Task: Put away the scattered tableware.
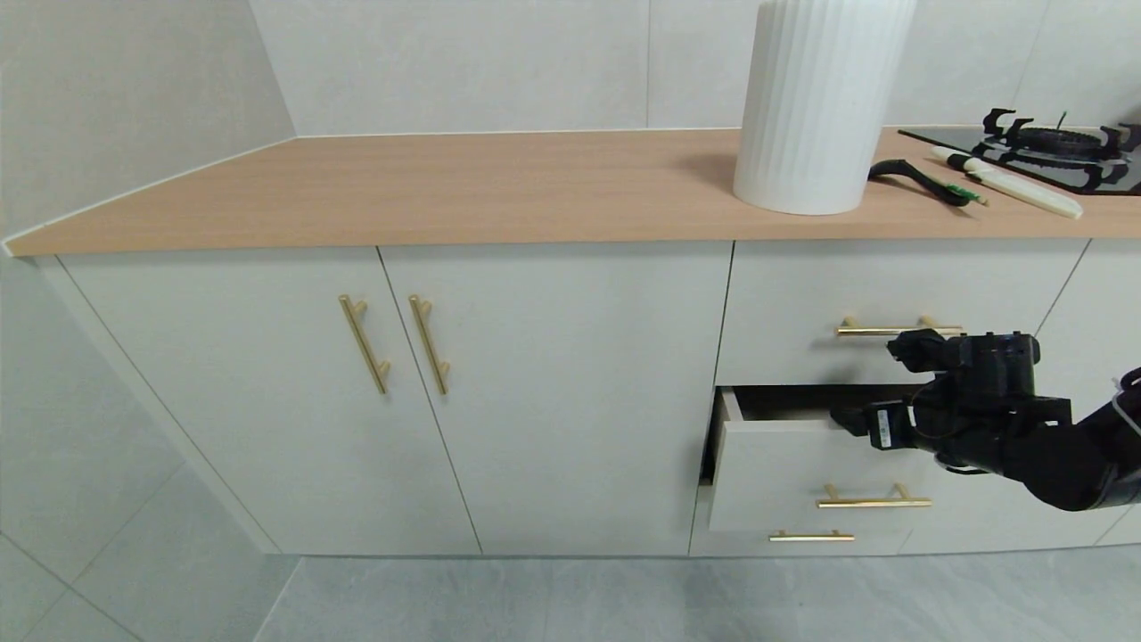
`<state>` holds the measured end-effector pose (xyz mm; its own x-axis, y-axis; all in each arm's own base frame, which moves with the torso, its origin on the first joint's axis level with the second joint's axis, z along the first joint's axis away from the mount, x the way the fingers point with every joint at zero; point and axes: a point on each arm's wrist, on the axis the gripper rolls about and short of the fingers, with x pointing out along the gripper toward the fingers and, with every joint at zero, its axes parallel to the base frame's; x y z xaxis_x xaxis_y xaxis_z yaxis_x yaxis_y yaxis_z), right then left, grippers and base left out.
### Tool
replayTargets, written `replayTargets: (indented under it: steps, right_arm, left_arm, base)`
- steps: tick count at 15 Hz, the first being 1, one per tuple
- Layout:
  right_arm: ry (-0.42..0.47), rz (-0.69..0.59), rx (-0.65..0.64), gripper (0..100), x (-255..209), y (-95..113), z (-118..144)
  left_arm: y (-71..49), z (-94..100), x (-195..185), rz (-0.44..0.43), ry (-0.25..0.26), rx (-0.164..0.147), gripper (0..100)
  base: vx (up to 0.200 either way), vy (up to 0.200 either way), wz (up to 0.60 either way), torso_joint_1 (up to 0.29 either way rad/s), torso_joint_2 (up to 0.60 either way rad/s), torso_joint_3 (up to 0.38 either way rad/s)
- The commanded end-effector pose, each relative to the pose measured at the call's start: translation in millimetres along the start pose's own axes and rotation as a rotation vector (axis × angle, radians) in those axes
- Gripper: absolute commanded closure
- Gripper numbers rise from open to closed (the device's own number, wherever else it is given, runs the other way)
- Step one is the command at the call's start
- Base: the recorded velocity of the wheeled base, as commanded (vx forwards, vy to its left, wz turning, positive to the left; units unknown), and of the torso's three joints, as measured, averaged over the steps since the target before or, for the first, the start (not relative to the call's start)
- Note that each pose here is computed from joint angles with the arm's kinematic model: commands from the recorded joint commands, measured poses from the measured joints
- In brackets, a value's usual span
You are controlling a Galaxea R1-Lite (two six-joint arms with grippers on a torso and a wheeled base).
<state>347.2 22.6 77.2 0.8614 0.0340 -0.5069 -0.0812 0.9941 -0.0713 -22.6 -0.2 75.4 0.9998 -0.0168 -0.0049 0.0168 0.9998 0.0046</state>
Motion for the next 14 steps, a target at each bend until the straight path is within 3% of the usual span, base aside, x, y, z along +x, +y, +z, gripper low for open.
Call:
replayTargets:
  steps: [1, 4, 7, 9, 11, 14]
  right_arm:
    - [0.027, 0.000, -0.003, 0, -6.2, -0.2, -2.0]
    - [0.072, 0.008, -0.007, 0, -31.7, -0.7, 5.8]
    - [0.183, 0.045, -0.033, 0, -65.4, 6.2, 8.1]
    - [0.290, 0.068, -0.054, 0, -91.8, 10.2, 3.4]
    - [0.476, 0.084, -0.074, 0, -118.8, 9.2, -3.1]
    - [0.622, 0.116, -0.103, 0, -141.8, 15.1, 5.0]
  left_arm:
    - [0.0, 0.0, 0.1, 0.000, 0.001, 0.000, 0]
    - [0.0, 0.0, 0.1, 0.000, 0.001, 0.000, 0]
    - [0.0, 0.0, 0.1, 0.000, 0.001, 0.000, 0]
    - [0.0, 0.0, 0.1, 0.000, 0.001, 0.000, 0]
    - [0.0, 0.0, 0.1, 0.000, 0.001, 0.000, 0]
    - [0.0, 0.0, 0.1, 0.000, 0.001, 0.000, 0]
  base:
    - [0.000, 0.000, 0.00, 0.000, 0.00, 0.000]
    - [0.000, 0.000, 0.00, 0.000, 0.00, 0.000]
    - [0.000, 0.000, 0.00, 0.000, 0.00, 0.000]
    - [0.000, 0.000, 0.00, 0.000, 0.00, 0.000]
    - [0.000, 0.000, 0.00, 0.000, 0.00, 0.000]
    - [0.000, 0.000, 0.00, 0.000, 0.00, 0.000]
